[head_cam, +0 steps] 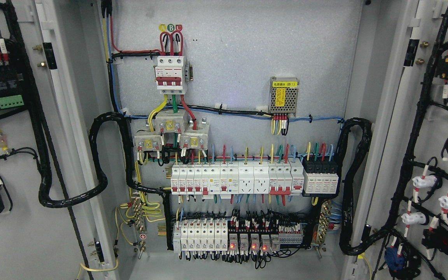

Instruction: Open door with both hands

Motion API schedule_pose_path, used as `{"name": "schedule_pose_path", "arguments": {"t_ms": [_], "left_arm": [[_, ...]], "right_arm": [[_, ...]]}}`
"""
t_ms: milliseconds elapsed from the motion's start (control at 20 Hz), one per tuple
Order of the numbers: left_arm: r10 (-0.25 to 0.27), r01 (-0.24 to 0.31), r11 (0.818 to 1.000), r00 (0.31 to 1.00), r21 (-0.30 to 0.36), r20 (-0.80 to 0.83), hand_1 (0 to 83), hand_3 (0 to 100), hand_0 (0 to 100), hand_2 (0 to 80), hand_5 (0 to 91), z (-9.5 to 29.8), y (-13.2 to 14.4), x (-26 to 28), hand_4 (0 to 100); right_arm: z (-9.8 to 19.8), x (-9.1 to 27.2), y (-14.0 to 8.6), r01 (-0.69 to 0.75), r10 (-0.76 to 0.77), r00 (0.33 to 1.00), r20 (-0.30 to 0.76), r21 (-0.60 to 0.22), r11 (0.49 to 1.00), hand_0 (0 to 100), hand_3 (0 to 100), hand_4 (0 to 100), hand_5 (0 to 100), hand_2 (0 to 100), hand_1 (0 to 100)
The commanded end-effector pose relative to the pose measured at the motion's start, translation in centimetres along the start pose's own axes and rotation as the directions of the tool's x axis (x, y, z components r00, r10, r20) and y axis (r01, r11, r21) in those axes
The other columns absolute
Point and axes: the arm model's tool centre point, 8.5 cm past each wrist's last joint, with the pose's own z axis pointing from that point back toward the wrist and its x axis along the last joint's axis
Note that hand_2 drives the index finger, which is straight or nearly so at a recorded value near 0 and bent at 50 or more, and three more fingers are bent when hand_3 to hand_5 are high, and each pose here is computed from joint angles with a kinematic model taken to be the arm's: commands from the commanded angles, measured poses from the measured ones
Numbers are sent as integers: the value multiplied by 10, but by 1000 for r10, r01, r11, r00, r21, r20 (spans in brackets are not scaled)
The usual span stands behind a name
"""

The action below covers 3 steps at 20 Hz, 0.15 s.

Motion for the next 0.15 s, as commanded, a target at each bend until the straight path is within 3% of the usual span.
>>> {"name": "schedule_pose_path", "arguments": {"t_ms": [0, 100], "left_arm": [[5, -5, 1000, 1000, -15, -10, 0, 27, 295, 27, 0, 1, -6, -3, 38], [2, -2, 1000, 1000, -5, -9, 0, 27, 295, 27, 0, 1, -2, -3, 39]], "right_arm": [[-7, -4, -9, -4, 4, 1000, -1, -35, 999, 219, 0, 0, 0, 0, 0], [-10, -6, -10, -8, 8, 1000, -3, -34, 999, 219, 0, 0, 0, 0, 0]]}}
